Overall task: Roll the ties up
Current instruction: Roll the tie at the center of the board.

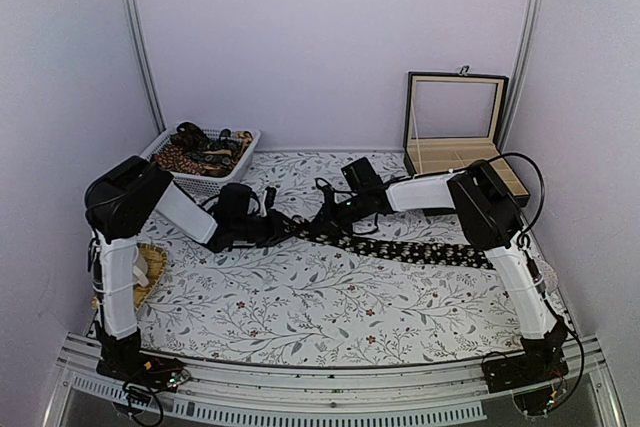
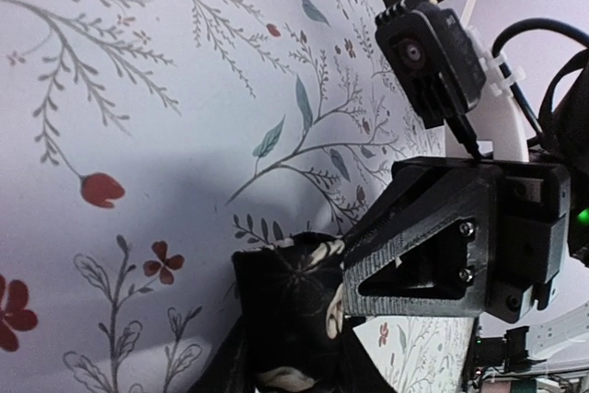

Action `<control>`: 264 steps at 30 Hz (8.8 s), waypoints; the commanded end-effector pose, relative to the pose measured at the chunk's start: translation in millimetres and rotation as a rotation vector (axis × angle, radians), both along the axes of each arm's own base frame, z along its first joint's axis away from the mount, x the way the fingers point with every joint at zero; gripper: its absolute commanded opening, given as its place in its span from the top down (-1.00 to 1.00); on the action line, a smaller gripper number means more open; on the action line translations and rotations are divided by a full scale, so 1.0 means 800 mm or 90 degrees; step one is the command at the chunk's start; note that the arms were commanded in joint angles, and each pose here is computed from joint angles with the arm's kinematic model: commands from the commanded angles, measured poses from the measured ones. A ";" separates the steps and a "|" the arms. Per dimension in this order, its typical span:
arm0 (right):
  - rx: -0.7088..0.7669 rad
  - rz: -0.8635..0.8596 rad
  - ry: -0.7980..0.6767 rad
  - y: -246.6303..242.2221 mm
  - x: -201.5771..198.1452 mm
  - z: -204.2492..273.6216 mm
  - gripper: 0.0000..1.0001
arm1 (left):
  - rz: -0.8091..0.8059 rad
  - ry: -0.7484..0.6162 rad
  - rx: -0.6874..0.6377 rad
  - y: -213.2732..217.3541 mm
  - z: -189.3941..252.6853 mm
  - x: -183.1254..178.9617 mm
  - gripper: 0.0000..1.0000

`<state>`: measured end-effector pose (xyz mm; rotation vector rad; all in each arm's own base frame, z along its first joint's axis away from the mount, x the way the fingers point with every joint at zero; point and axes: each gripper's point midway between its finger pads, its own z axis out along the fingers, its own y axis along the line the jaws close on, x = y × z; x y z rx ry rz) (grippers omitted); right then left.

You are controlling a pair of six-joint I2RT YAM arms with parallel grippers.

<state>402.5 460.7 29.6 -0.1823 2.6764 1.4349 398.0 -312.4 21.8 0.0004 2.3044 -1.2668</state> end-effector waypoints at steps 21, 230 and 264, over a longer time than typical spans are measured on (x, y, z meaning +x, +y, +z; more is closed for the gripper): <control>-0.023 -0.061 -0.087 -0.118 -0.019 0.087 0.03 | 0.010 -0.149 0.410 -0.004 0.043 0.012 1.00; -0.119 0.006 0.010 -0.048 -0.068 -0.047 0.72 | -0.073 -0.064 0.151 -0.022 0.032 -0.059 -0.25; -0.156 0.013 0.038 -0.044 -0.072 -0.095 1.00 | -0.010 0.024 0.144 -0.018 -0.016 -0.057 -0.22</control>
